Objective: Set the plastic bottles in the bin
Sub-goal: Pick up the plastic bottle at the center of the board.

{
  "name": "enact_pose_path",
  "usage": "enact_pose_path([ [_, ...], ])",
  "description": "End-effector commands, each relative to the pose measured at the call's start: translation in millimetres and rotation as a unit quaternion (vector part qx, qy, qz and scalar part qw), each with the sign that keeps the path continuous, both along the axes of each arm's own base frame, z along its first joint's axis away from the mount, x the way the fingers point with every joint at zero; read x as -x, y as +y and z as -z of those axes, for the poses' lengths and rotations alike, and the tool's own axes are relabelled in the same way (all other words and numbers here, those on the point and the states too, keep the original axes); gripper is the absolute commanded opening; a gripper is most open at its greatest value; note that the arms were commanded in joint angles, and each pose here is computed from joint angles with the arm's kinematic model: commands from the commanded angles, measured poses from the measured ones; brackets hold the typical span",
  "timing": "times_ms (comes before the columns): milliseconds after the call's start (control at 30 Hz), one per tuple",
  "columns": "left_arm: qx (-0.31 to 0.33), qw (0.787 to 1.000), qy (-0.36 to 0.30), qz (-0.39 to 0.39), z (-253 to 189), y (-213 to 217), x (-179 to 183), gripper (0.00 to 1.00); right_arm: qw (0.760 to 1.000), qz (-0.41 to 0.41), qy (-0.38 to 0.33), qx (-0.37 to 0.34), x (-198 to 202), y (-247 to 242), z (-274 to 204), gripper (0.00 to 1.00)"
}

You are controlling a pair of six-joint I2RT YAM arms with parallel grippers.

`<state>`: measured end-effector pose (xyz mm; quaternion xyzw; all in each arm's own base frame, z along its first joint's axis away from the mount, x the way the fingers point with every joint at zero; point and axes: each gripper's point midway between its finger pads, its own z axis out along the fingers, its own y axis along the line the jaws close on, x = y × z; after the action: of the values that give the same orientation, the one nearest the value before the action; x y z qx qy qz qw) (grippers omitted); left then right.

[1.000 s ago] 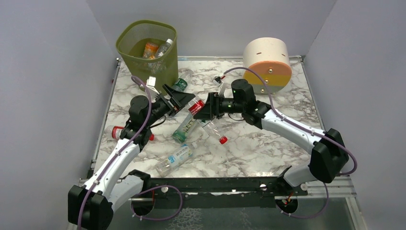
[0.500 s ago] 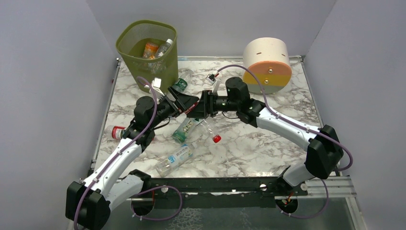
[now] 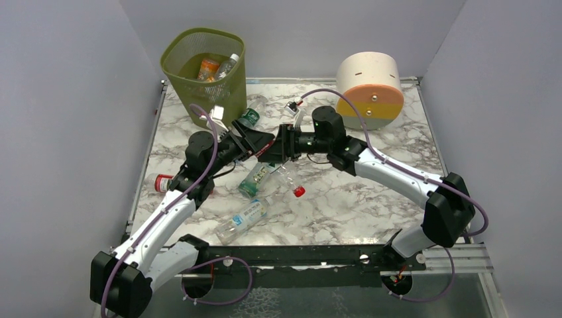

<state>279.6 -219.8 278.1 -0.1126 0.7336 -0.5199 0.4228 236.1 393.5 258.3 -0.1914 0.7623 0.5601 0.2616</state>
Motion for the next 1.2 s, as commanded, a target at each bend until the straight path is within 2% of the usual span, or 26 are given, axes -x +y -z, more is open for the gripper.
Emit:
enact_pose_path([
  [0, -0.018, 0.999, -0.027, -0.019, -12.9, 3.8, -10.1, 0.47, 1.0, -0.001, -0.006, -0.004, 6.3, -4.0, -10.8, 0.65],
  [200, -0.023, 0.999, -0.029, -0.012, -17.0, -1.3, -16.8, 0.46, 1.0, 0.007, -0.01, 0.005, 18.0, -19.5, -12.3, 0.78],
  [400, -0.032, 0.999, -0.035, -0.014, -21.9, -2.0, -22.1, 0.45, 0.999, 0.021, -0.016, 0.02, 28.1, -36.8, -12.6, 0.86],
  [600, -0.037, 0.998, -0.04, -0.009, -28.6, -6.3, -29.1, 0.45, 0.998, 0.036, -0.019, 0.039, 34.3, -51.4, -12.3, 0.88],
  [967, -0.078, 0.995, -0.062, -0.019, -48.5, -6.6, -49.7, 0.45, 0.984, 0.13, -0.04, 0.113, 27.9, -96.4, -18.0, 0.94],
  [1167, -0.086, 0.993, -0.072, -0.019, -59.3, -9.9, -62.7, 0.45, 0.978, 0.159, -0.052, 0.128, 29.1, -114.1, -22.1, 0.96],
])
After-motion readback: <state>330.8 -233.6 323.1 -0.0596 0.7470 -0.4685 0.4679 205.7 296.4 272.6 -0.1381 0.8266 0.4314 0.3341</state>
